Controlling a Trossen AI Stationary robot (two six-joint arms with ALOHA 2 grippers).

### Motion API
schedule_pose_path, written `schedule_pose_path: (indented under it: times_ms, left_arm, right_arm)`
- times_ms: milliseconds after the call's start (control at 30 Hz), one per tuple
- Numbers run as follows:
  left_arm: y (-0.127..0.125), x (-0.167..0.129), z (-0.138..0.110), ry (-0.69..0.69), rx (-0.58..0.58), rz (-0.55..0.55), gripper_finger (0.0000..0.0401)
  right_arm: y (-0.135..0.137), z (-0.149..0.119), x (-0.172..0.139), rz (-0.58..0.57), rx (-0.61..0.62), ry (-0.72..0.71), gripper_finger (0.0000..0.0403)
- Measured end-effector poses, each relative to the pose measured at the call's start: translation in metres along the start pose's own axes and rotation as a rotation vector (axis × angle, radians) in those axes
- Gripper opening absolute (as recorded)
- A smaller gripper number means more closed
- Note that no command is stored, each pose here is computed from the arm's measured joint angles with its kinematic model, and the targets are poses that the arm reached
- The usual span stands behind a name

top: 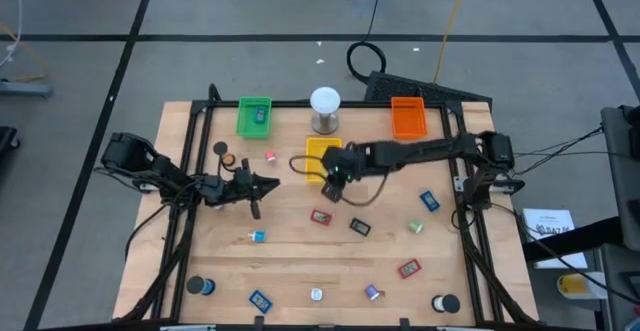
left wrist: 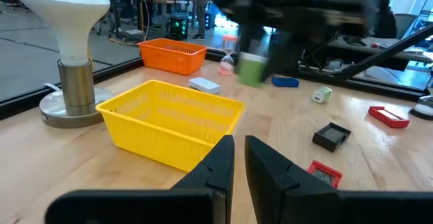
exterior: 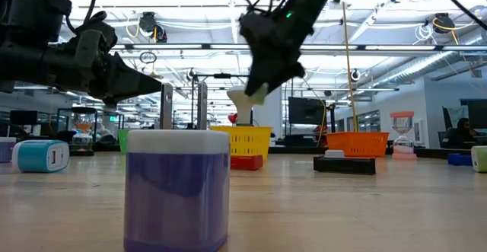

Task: Pick & Place Office items
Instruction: Put the top green charger adapter into the yellow bin

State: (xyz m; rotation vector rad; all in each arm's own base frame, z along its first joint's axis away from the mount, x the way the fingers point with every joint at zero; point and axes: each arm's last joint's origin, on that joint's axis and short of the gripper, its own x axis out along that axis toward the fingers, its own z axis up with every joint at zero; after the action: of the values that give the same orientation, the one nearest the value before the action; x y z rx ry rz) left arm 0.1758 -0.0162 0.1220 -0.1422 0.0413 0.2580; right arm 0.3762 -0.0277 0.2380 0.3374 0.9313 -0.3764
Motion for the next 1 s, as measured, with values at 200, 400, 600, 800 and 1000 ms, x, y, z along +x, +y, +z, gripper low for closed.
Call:
schedule_pose_path:
  times_ms: [200,400,600,800,1000]
  left_arm:
    - [0.000,0.000,0.000,0.001,0.001,0.001,0.0037]
    - [0.000,0.000,0.000,0.001,0.012,0.002,0.0037]
    - [0.000,0.000,0.000,0.000,0.013,0.002,0.0037]
    - [0.000,0.000,0.000,-0.001,0.008,0.002,0.0037]
    - [0.000,0.000,0.000,0.000,0.008,0.002,0.0037]
  right_arm:
    - [-0.043,0.020,0.033,-0.047,-0.045,0.032,0.0134]
    - [-0.068,0.028,0.052,-0.034,-0.152,0.016,0.0133]
    - [-0.067,0.031,0.056,-0.024,-0.240,-0.027,0.0134]
    - [-0.071,0.021,0.078,-0.034,-0.308,0.044,0.0136]
    - [-0.074,0.017,0.091,-0.040,-0.348,0.067,0.0136]
